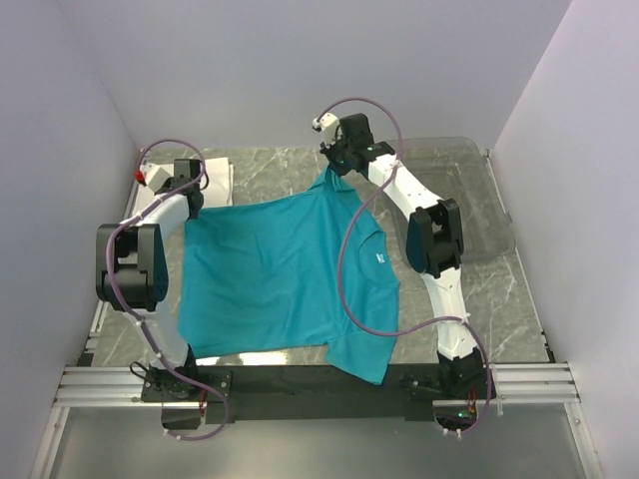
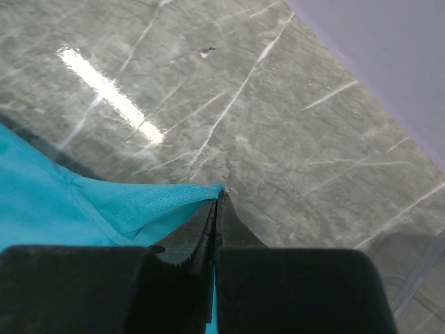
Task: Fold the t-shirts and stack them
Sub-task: Flatten the tshirt out
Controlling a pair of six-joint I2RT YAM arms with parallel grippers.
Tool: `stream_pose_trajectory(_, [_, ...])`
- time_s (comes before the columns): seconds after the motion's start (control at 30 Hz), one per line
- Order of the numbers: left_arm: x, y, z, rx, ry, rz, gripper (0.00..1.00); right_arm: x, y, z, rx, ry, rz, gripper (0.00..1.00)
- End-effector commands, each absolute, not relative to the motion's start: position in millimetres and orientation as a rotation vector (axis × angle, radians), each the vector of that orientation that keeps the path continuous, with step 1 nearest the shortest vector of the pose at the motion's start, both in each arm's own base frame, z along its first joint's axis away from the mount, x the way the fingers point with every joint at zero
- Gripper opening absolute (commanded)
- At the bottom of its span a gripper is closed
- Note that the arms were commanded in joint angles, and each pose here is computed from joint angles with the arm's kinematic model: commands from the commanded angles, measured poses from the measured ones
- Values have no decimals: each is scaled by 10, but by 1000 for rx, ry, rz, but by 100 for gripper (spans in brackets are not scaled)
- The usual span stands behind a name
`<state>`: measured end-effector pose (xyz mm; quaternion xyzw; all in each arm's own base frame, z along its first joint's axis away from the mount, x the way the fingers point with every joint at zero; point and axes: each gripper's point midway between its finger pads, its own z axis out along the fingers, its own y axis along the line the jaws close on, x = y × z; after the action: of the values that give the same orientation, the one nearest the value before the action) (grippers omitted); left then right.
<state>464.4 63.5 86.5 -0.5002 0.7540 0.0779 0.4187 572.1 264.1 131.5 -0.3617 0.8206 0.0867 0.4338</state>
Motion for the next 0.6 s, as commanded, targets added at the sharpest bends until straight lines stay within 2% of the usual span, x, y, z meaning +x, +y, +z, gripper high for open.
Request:
stream_pose_trajectory(0.0, [4765,621,1110,-1217,1822,116,1,5948,2592,1569,-820,1973,150,0])
stream_pose_trajectory(0.23, [4971,574,965,-1173,1904,130,1,6027,2640,1584,-798,1954,135,0])
stream_pose_trajectory(0.53, [5095,709,962,-1204,1893,161,1,6162,2670,1638,-762,1914,95,0])
stream_pose_trajectory(0.57, [5127,724,967,-1208,1892,166,1,6175,2690,1690,-757,1901,92,6])
